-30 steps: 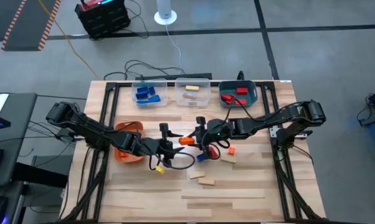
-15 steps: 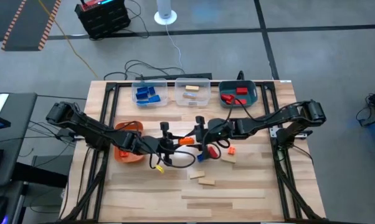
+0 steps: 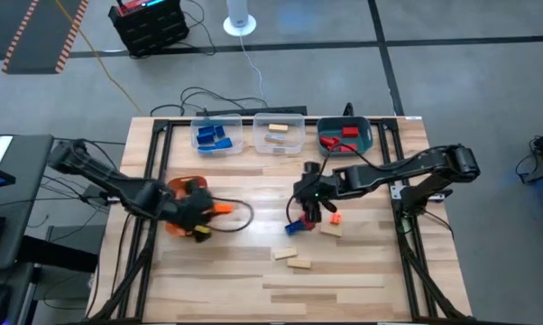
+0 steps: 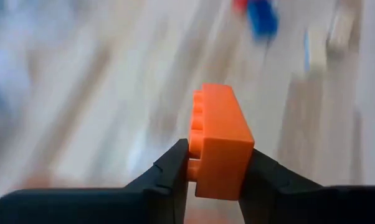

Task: Sort blocks
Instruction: Put the orange game piece into the orange bin, then put the blue game piece into the left transparent bin

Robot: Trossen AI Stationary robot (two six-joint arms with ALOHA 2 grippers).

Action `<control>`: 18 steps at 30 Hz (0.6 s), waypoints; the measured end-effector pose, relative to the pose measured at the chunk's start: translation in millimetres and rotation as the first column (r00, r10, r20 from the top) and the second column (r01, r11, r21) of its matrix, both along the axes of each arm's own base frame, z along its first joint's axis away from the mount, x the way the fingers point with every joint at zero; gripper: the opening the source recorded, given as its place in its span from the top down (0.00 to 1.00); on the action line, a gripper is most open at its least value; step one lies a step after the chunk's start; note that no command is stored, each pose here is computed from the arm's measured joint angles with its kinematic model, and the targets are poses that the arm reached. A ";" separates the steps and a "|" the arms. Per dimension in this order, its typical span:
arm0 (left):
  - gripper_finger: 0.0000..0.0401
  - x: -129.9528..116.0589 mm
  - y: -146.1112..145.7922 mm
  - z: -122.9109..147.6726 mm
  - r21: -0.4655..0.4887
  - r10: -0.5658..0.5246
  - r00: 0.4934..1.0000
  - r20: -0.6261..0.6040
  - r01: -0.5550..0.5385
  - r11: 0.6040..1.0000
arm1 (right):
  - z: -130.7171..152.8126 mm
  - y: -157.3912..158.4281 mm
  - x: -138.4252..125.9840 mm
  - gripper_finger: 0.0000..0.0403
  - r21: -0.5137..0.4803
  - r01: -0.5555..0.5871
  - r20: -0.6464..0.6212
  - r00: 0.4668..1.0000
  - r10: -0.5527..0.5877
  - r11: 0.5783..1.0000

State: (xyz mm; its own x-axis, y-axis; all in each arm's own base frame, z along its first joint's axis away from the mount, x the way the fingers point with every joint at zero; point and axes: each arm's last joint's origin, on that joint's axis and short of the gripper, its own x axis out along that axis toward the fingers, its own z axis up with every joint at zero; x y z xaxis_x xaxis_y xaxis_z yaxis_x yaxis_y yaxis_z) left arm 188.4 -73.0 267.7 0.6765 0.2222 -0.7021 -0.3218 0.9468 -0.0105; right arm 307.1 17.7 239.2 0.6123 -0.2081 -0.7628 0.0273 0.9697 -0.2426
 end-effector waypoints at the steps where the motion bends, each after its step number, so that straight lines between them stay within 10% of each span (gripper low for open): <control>1: 0.76 -10.2 -0.4 -0.8 -0.047 0.018 0.999 -0.050 -0.020 0.999 | -0.7 -2.5 -3.7 0.35 -0.031 0.043 -0.027 0.999 -0.043 0.999; 9: 0.73 -62.4 8.1 -18.8 -0.050 0.282 0.889 -0.361 -0.320 0.946 | -11.7 -15.5 -19.9 0.35 -0.093 0.179 -0.161 0.968 -0.192 0.979; 18: 0.55 -63.4 14.3 -30.4 -0.047 0.295 0.843 -0.449 -0.352 0.935 | -26.0 3.0 -22.4 0.35 0.013 0.018 -0.186 0.982 -0.015 1.000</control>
State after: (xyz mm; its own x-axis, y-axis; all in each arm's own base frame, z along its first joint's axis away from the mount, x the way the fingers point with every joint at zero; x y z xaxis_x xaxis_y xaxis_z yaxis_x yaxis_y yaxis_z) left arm 125.0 -58.7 237.3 0.2069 0.2682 -0.9409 -0.6091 0.7879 0.0907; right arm 284.7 20.7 213.3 0.4560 -0.2049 -0.8661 -0.0005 0.9731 -0.2305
